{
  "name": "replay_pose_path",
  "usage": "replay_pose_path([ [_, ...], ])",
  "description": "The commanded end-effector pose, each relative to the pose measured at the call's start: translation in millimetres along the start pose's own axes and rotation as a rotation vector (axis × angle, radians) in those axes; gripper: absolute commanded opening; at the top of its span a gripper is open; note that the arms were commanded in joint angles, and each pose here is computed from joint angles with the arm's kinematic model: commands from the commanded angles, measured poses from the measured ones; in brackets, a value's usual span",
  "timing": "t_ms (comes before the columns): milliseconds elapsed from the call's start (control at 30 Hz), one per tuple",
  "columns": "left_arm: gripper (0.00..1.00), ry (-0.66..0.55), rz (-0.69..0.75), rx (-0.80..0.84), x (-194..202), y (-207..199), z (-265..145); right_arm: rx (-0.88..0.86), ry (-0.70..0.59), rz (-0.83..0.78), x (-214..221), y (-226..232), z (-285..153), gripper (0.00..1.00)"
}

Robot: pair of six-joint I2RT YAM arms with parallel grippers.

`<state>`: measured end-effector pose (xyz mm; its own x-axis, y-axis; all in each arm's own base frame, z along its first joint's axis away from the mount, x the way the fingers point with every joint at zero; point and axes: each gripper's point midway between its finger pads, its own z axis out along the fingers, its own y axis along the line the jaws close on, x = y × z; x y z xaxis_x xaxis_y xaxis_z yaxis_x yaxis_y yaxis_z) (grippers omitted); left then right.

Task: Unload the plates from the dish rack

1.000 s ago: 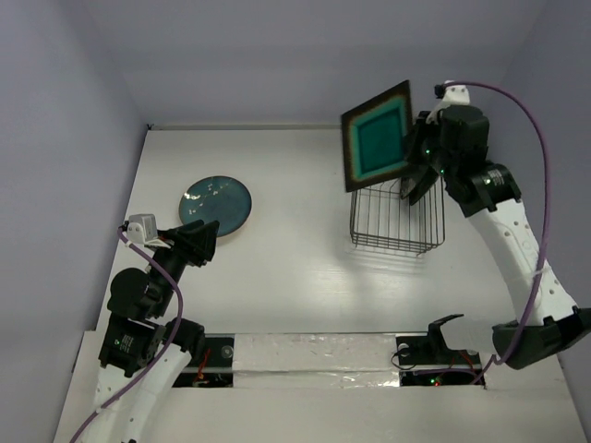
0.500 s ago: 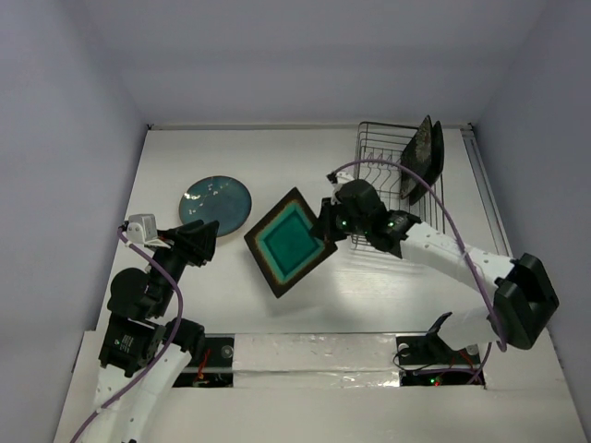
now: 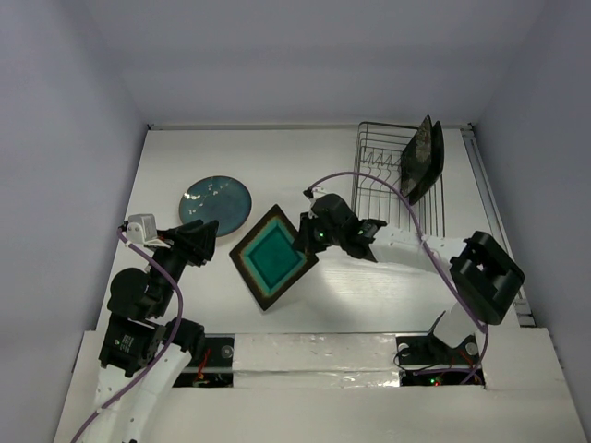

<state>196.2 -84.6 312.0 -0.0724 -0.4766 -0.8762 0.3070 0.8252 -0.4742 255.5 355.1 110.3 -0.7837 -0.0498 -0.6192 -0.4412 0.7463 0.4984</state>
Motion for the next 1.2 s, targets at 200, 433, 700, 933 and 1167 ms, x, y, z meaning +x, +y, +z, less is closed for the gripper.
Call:
replay_pose_path([
  [200,0.43,-0.03,0.005,0.009,-6,-2,4,0.236,-0.104,-0.004,-11,-53,27,0.37],
  [433,0.43,-0.027,0.005,0.008,-6,-2,4,0.341,-0.046,-0.041,3,-77,33,0.41],
  [700,0.43,-0.028,0.003,0.009,-6,-2,4,0.242,-0.129,-0.082,-37,-34,-11,0.56],
  [933,0.43,-0.032,0.003,0.007,-7,-2,3,0.263,-0.354,-0.088,-112,-18,-92,0.0],
  [1167,0.43,-0.028,0.005,0.01,-5,-2,4,0.715,-0.598,0.029,-190,-144,-215,0.0],
])
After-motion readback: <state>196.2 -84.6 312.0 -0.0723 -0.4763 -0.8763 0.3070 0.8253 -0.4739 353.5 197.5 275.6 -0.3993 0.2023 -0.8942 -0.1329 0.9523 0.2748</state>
